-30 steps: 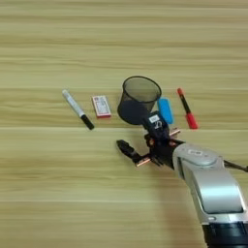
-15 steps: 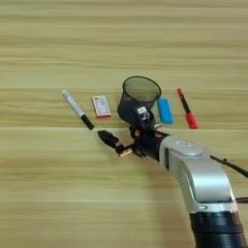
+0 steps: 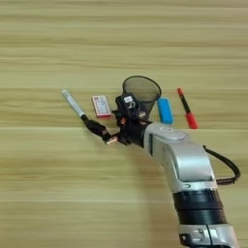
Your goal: Move the objects on the table
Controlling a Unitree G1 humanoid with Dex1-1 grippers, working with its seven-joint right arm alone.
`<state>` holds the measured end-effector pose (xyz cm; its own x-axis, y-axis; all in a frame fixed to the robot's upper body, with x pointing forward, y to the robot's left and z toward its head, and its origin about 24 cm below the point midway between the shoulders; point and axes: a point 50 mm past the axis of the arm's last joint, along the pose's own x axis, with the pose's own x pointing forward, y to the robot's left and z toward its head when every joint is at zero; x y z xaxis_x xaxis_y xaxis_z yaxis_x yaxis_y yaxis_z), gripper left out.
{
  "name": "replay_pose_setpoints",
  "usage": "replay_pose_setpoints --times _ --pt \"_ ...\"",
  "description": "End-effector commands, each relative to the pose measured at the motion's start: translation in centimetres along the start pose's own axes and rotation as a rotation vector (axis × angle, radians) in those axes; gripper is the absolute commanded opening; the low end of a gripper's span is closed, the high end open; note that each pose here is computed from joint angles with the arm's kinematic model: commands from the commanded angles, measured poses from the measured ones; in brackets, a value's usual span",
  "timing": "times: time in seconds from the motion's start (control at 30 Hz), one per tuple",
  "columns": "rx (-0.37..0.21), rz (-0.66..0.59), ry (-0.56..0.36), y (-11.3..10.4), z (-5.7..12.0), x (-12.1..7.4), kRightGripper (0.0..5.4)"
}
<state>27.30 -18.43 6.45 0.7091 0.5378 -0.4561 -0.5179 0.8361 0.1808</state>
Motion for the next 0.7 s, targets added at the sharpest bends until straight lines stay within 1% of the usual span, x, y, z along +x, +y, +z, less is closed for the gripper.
replay_pose_setpoints --times 0.03,0.33,0.7 --pt "-0.089 -0.063 -0.124 -0.6 3.8 0.4 5.33" --pt "-0.113 -0.15 -0.15 -1.0 4.2 1.3 5.33" --pt "-0.141 -0.17 -0.138 -0.8 3.7 2.2 5.33"
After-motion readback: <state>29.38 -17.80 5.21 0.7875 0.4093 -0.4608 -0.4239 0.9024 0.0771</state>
